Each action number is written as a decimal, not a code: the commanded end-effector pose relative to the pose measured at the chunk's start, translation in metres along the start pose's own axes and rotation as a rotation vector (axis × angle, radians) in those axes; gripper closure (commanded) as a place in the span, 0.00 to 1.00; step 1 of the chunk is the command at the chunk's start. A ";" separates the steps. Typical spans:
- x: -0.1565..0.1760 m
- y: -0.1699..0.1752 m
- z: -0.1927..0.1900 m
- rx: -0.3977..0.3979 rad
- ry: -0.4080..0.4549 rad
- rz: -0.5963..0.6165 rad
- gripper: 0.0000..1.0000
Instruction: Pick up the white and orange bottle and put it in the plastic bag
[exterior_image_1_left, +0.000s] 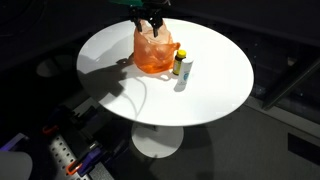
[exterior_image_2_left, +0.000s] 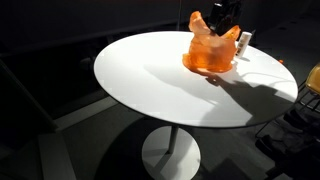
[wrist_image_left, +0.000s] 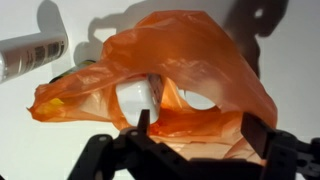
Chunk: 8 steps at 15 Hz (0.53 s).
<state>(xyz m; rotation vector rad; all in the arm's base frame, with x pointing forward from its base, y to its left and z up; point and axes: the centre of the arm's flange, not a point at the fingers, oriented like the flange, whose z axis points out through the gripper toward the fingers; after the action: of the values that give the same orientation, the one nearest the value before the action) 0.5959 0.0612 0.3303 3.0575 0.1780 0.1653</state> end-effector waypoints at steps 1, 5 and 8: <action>-0.013 0.005 -0.039 -0.022 0.020 -0.018 0.00; -0.019 0.006 -0.070 -0.065 -0.011 0.014 0.00; -0.027 0.006 -0.089 -0.064 -0.068 0.041 0.00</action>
<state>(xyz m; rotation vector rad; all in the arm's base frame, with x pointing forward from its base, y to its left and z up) 0.5751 0.0561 0.3953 3.0083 0.1562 0.1301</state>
